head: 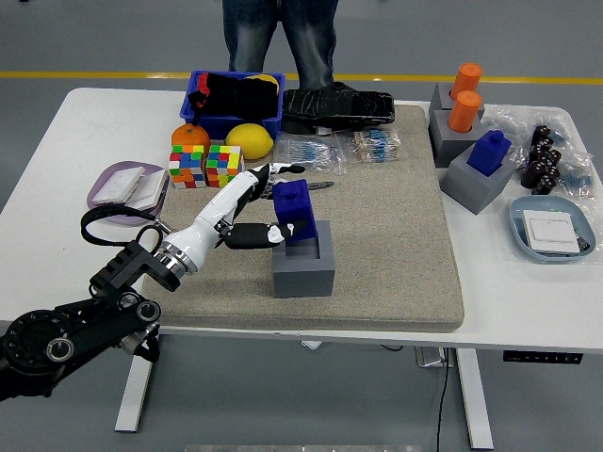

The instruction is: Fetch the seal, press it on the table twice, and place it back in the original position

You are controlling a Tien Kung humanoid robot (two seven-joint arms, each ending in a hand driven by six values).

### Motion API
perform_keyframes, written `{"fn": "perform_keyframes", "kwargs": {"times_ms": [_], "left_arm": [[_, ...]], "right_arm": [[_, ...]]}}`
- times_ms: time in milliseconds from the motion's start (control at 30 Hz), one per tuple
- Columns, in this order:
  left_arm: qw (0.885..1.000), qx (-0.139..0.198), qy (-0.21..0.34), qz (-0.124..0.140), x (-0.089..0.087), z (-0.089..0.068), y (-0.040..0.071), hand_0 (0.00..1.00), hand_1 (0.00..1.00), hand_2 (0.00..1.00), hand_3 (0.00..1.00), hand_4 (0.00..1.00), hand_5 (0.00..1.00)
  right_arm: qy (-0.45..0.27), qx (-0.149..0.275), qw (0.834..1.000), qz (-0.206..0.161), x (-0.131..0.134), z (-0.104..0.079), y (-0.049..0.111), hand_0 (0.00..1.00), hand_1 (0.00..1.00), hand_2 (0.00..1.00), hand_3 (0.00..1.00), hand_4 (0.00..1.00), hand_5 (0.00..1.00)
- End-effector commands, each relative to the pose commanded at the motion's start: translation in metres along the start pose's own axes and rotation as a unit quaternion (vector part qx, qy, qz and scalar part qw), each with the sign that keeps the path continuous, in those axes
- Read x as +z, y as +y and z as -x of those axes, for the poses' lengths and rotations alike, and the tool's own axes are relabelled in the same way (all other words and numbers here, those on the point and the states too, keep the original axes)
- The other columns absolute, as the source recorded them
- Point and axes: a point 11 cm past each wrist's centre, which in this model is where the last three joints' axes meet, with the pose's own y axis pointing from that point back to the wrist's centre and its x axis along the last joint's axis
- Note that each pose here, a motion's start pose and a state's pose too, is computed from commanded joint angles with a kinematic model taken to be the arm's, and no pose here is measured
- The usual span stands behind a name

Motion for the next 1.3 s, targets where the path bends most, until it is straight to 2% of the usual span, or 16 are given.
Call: {"fn": "perform_keyframes", "kwargs": {"times_ms": [533, 1300], "left_arm": [[0.999, -0.027, -0.022, -0.017, -0.01, 0.011, -0.003, 0.612, 0.534, 0.529, 0.828, 0.676, 0.002], [0.999, -0.035, -0.031, -0.023, -0.012, 0.012, -0.006, 0.614, 0.536, 0.53, 0.828, 0.678, 0.002]], "right_arm": [[0.001, 0.0, 1.0, 0.001, 0.0, 0.0, 0.0, 0.785, 0.683, 0.658, 0.612, 0.79, 0.448], [-0.001, -0.001, 1.0, -0.004, -0.004, 0.001, 0.0, 0.785, 0.683, 0.658, 0.613, 0.792, 0.446]]}}
